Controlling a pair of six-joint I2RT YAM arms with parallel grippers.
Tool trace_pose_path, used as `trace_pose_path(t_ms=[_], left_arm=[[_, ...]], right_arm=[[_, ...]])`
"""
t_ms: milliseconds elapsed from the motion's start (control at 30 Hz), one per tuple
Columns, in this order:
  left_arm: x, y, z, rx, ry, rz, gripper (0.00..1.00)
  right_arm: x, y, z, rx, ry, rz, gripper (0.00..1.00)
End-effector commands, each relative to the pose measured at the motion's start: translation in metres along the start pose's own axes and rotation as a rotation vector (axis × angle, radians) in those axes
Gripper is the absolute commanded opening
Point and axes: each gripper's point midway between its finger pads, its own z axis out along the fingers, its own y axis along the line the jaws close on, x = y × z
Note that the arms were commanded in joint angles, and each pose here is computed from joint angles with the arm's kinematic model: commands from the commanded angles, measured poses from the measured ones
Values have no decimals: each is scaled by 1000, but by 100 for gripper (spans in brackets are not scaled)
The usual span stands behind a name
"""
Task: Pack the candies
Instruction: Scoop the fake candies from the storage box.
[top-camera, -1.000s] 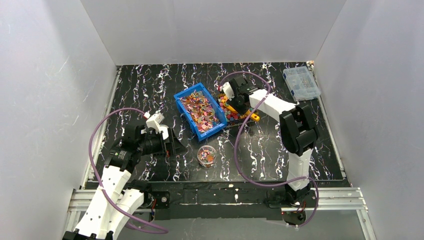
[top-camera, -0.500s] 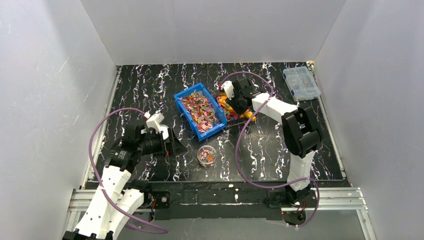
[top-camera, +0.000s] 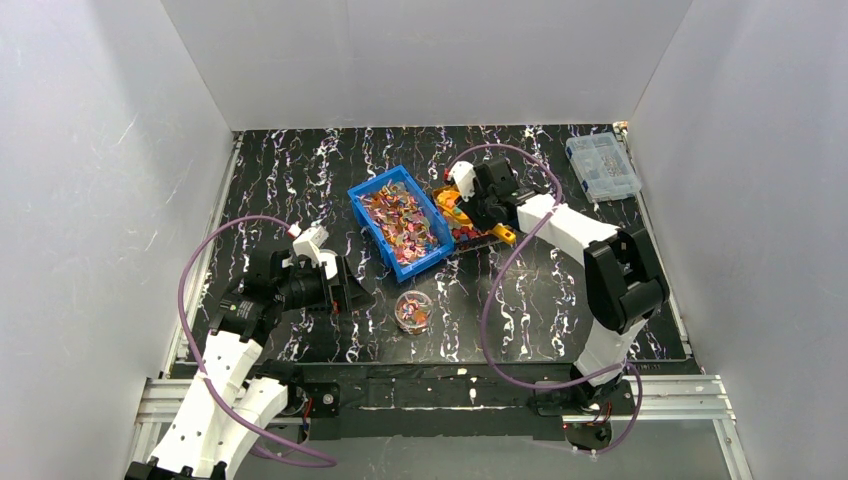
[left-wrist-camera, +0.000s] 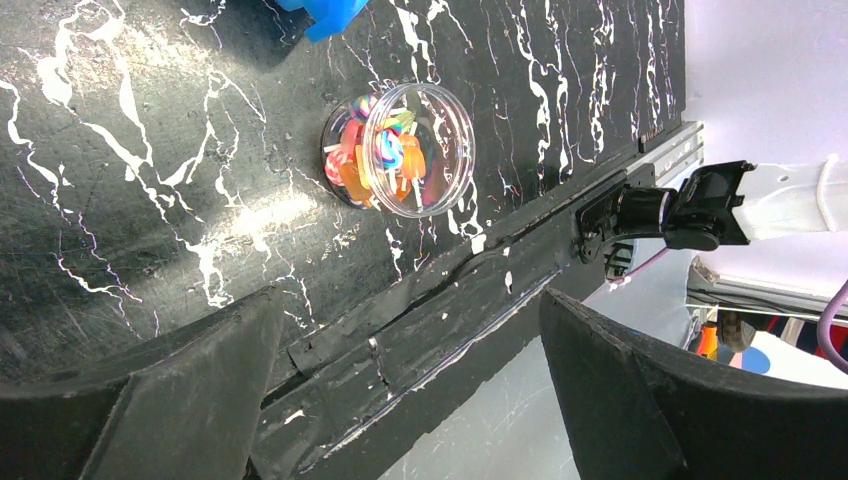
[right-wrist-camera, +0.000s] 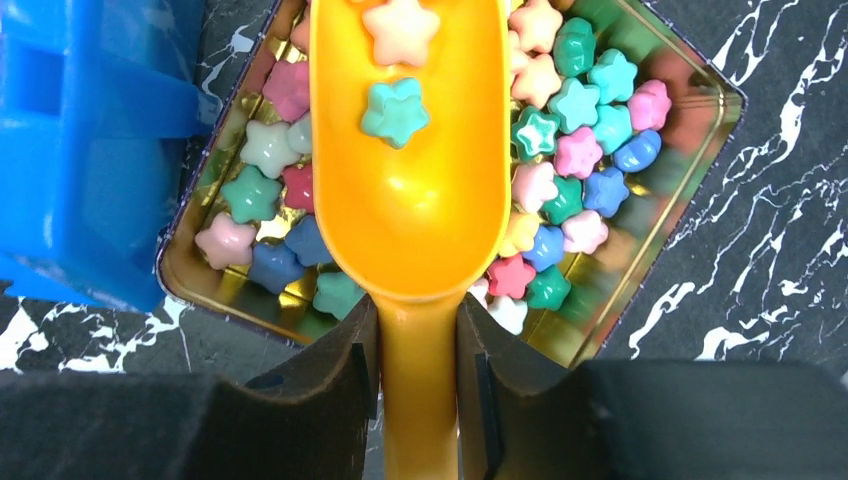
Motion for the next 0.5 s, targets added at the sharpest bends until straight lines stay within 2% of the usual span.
trace_pose_path(t_ms=[0, 467], left_arm=[[2, -4, 0, 27, 12, 15, 98], [2, -5, -1, 32, 6, 20, 98]], right_arm=[[-17, -11, -19, 32, -82, 7, 1], [-8, -19, -52, 77, -91, 25, 1]])
